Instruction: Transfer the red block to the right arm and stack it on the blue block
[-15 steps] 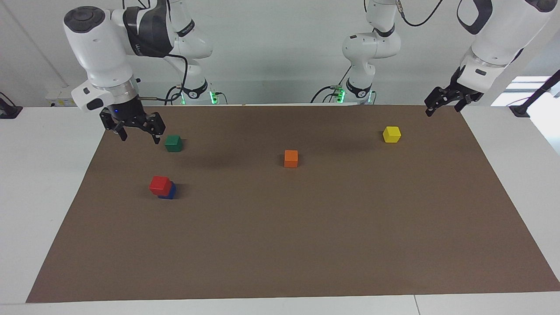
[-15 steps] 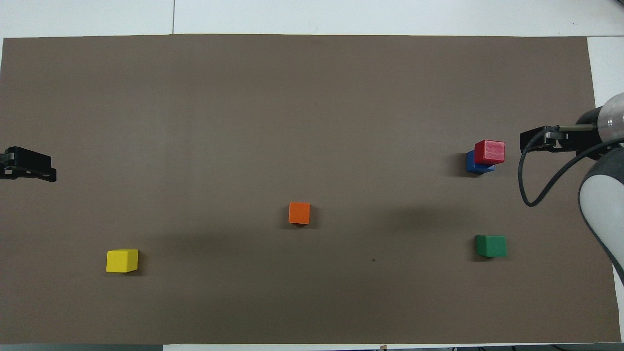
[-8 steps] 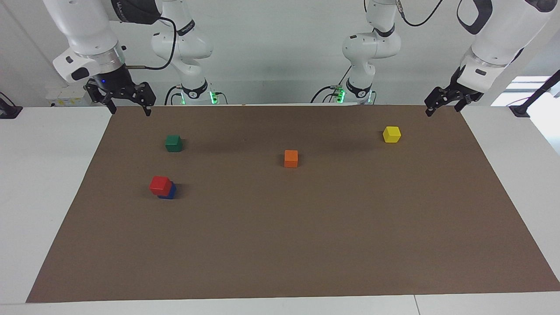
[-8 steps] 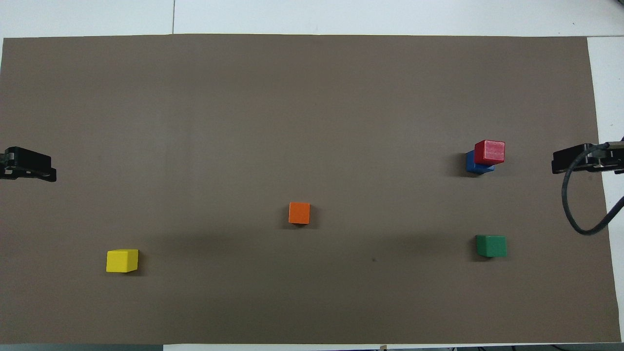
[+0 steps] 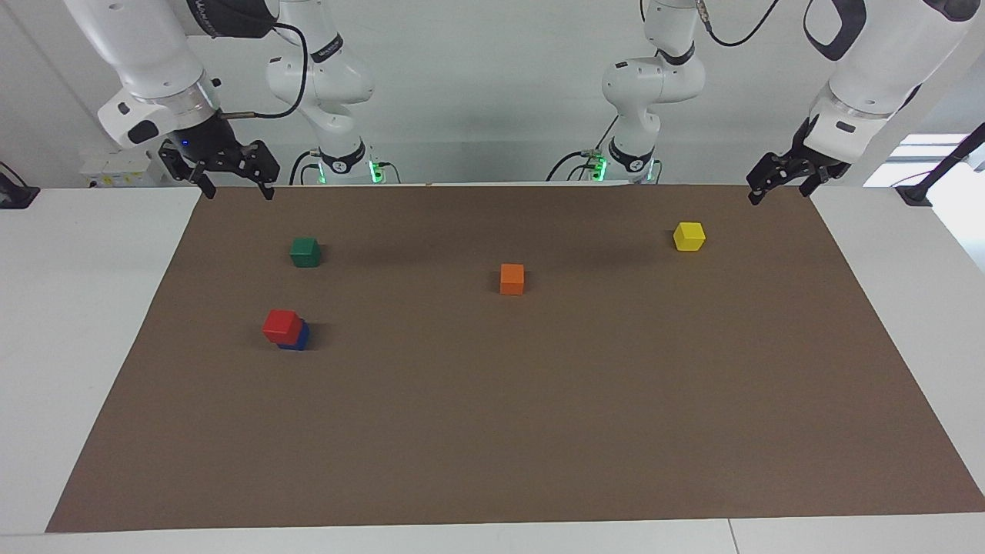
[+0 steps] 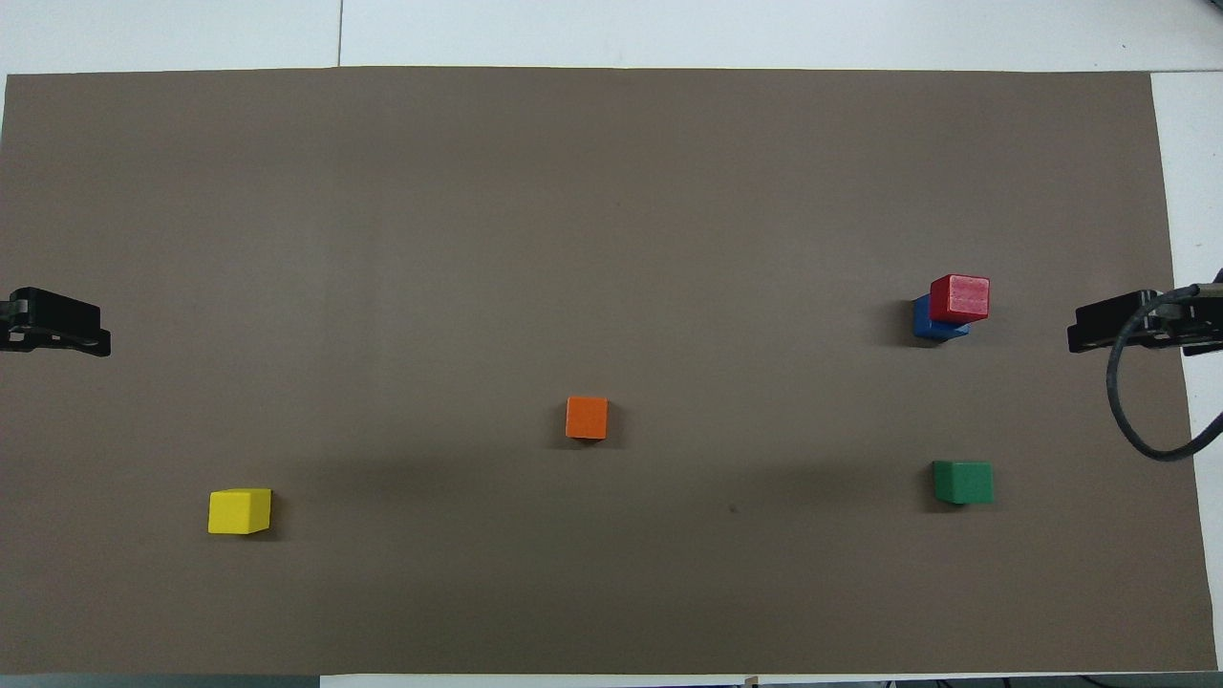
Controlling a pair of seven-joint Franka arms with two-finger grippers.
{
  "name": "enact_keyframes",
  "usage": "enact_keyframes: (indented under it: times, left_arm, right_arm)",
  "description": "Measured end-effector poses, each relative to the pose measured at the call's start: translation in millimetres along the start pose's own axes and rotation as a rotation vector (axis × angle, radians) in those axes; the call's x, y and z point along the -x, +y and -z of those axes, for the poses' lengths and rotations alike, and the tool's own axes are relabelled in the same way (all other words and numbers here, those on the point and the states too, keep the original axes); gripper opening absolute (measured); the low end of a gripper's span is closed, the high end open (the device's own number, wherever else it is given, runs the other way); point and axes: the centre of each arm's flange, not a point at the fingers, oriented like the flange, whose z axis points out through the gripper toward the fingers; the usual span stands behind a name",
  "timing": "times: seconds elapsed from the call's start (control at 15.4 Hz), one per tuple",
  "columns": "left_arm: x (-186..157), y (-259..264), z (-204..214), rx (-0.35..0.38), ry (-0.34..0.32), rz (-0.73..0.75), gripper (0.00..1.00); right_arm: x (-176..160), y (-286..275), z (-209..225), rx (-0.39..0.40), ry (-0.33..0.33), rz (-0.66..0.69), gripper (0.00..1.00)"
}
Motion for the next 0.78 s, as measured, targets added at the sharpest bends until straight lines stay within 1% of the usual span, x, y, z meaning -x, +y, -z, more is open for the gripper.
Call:
enact_keyframes:
  times: [0.46,0.78]
  left_arm:
    - [0.0,0.0,0.0,0.000,0.000,0.000,1.00]
    - [0.0,0.0,0.0,0.000,0.000,0.000,1.00]
  right_arm:
    - [-0.2,1.5,-0.9,-0.002,-0.001,-0.004,1.00]
    - [-4.2,1.6,-0.4,-0.003,0.029,-0.004,1.00]
